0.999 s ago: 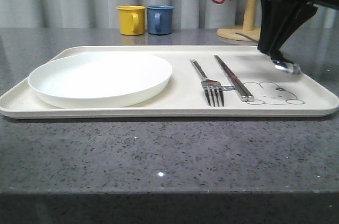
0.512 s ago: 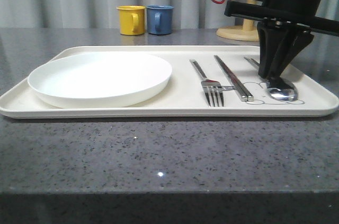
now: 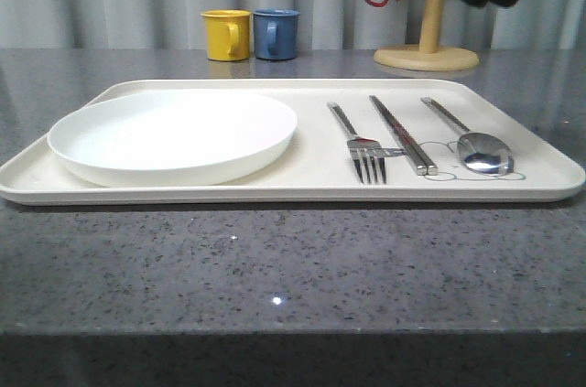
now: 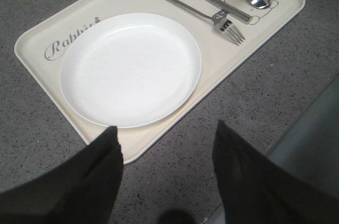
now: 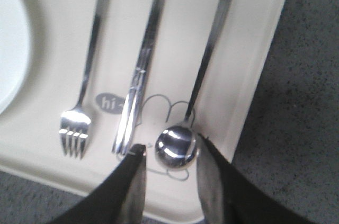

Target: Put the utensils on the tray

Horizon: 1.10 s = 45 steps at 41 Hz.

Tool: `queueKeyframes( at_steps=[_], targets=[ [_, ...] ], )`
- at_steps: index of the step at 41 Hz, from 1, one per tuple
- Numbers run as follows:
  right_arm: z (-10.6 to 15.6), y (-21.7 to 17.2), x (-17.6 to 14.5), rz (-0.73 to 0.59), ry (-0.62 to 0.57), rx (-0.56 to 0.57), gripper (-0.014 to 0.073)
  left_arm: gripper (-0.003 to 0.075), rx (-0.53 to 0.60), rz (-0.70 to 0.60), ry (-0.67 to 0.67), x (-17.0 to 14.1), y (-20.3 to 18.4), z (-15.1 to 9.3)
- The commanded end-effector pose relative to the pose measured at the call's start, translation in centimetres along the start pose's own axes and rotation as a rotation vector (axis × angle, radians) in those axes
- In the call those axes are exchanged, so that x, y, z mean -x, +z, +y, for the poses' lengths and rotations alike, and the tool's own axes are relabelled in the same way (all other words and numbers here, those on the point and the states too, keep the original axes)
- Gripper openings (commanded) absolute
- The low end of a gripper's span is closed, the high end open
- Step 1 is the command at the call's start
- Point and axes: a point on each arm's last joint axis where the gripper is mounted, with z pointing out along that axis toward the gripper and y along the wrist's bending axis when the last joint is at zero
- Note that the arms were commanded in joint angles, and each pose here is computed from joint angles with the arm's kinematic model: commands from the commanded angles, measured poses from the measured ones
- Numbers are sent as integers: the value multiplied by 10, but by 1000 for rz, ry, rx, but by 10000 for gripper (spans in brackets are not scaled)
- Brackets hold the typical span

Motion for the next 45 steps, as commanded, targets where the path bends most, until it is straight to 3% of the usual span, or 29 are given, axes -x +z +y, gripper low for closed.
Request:
queueKeyframes(
  at_steps=[1,8,29,32,36,39,45],
  targets=[
    [15,-44,-21,-124,-106,-5,276,377,3,-101,-9,12,-7,0],
    [25,-71,-63,-217,-184,49,276,377,3,-101,-9,12,-7,0],
    [-17,-88,-193,-488,-186,83,274,377,3,-101,-9,12,-7,0],
    [-21,-87,-207,-518,-186,83,237,377,3,-101,-9,12,-7,0],
    [-25,-85,-221,-552,-184,90,57,375,3,-101,-9,12,-7,0],
    [-26,-84,-226,-580,-183,96,-69,306,2,-99,-9,12,-6,0],
    [-27,-83,-229,-574,-180,100,-69,85,2,-98,-9,12,-6,0]
  ],
)
